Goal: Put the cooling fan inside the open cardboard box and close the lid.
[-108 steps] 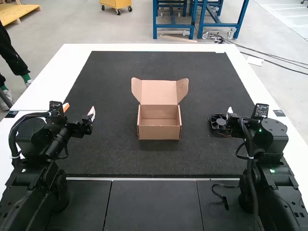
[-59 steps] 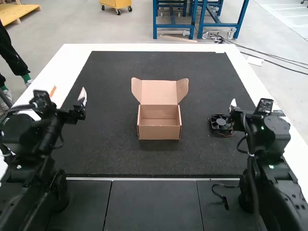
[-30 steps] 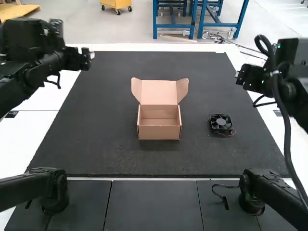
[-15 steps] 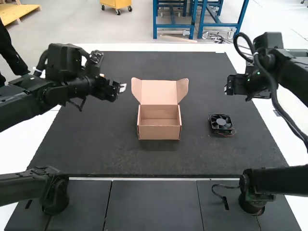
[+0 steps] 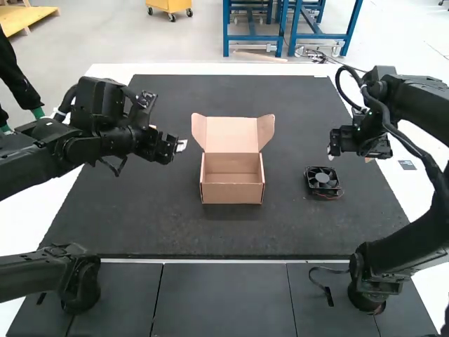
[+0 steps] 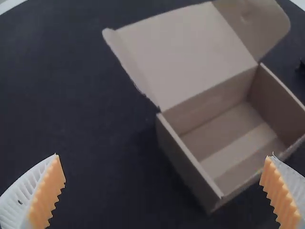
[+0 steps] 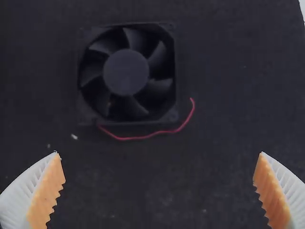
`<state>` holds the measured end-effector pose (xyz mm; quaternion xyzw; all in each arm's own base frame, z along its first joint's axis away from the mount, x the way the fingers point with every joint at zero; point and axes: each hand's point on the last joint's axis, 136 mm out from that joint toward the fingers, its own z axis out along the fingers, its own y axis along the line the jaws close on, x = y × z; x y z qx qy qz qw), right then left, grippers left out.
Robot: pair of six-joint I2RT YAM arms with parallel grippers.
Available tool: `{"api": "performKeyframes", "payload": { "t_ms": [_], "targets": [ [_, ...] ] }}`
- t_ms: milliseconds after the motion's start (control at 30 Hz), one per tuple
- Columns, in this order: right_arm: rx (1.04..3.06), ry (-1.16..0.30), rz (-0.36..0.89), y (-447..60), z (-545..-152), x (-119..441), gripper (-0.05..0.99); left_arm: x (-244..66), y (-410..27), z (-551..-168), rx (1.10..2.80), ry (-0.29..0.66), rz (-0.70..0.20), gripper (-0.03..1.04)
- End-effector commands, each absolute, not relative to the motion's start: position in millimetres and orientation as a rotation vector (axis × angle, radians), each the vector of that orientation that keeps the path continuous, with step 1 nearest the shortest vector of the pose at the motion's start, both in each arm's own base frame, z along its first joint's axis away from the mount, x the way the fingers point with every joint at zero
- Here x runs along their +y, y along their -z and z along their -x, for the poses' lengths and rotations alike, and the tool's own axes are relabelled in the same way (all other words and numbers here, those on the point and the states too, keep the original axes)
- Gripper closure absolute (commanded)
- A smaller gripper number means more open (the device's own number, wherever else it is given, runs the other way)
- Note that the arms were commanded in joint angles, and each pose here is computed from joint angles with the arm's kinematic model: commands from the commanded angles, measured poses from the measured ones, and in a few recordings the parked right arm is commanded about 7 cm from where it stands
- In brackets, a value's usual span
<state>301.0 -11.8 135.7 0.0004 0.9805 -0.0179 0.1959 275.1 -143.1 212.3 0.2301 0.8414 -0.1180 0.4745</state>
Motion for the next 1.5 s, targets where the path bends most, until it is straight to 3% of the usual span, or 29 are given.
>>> {"api": "performKeyframes", "payload": {
  "t_ms": [0,500,967,1467],
  "targets": [
    [2.729,0.068,0.024,-144.2,-308.2,-21.9,0.03,-158.1,-229.1,-262.1,2.023,0.403,-0.617,0.04],
    [2.844,0.073,0.116,-97.4,-319.6,-50.8,0.03,-183.0,-248.7,-230.4,1.91,0.56,-0.712,0.04],
    [2.874,-0.011,0.125,-65.0,-348.6,-50.9,0.03,-179.0,-248.2,-237.8,1.898,0.518,-0.674,0.04],
    [2.925,-0.09,-0.008,-40.5,-368.3,-48.8,0.03,-180.8,-260.7,-241.8,1.849,0.516,-0.664,0.04]
  ]
}}
